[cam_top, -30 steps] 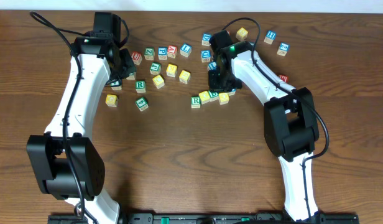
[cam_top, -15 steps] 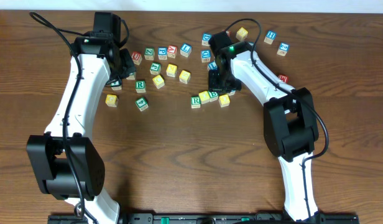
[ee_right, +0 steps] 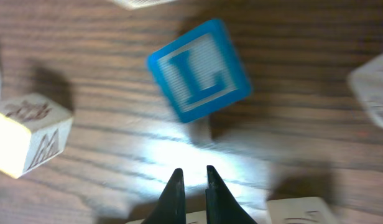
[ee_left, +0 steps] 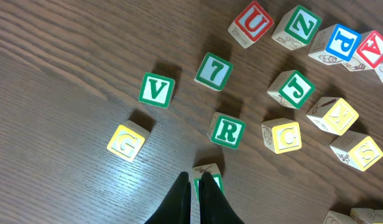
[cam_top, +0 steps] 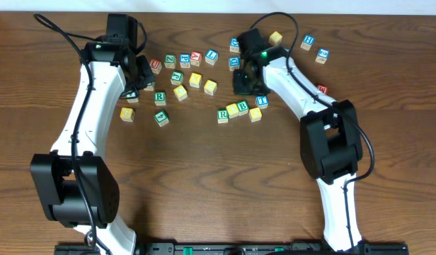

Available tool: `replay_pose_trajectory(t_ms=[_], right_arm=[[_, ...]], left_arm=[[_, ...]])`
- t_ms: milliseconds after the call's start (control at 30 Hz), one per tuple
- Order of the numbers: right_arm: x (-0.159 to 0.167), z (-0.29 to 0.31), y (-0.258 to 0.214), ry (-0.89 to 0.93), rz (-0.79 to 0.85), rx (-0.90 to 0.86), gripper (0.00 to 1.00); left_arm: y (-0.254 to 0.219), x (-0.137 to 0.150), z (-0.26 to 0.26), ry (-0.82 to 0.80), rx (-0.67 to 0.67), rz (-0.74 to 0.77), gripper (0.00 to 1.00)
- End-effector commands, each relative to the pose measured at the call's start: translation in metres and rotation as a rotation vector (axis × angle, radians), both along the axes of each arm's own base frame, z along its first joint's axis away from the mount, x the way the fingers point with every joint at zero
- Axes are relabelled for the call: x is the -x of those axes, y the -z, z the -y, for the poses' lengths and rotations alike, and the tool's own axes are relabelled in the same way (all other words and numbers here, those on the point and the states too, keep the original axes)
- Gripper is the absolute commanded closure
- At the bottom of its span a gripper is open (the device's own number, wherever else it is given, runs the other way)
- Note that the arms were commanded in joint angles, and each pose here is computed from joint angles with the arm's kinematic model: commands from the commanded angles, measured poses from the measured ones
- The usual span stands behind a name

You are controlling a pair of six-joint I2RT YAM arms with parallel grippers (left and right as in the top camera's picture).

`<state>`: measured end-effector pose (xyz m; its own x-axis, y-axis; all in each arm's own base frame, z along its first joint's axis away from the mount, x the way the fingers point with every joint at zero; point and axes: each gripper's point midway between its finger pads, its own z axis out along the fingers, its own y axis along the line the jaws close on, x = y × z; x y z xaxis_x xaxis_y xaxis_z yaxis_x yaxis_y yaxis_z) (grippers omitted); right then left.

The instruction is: Spell out ROBOT

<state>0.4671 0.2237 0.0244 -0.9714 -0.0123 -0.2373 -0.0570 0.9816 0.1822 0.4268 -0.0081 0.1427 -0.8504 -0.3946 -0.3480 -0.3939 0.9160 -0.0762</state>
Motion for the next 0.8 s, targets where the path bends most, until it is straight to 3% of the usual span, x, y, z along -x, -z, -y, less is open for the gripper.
replay_pose_trajectory(t_ms=[0,767], right_arm=[[0.007,-0.019,0.004,-0.090,0.003,0.008,0.94],[0.035,0.008,0.013,0.036,-0.122,0.123,0.99]], left_arm=[[-0.008,0.000,-0.003,-0.010,-0.012,0.018,0.93],[-0.008,0.001,-0.003,-0.010,-0.013,0.014,0.92]])
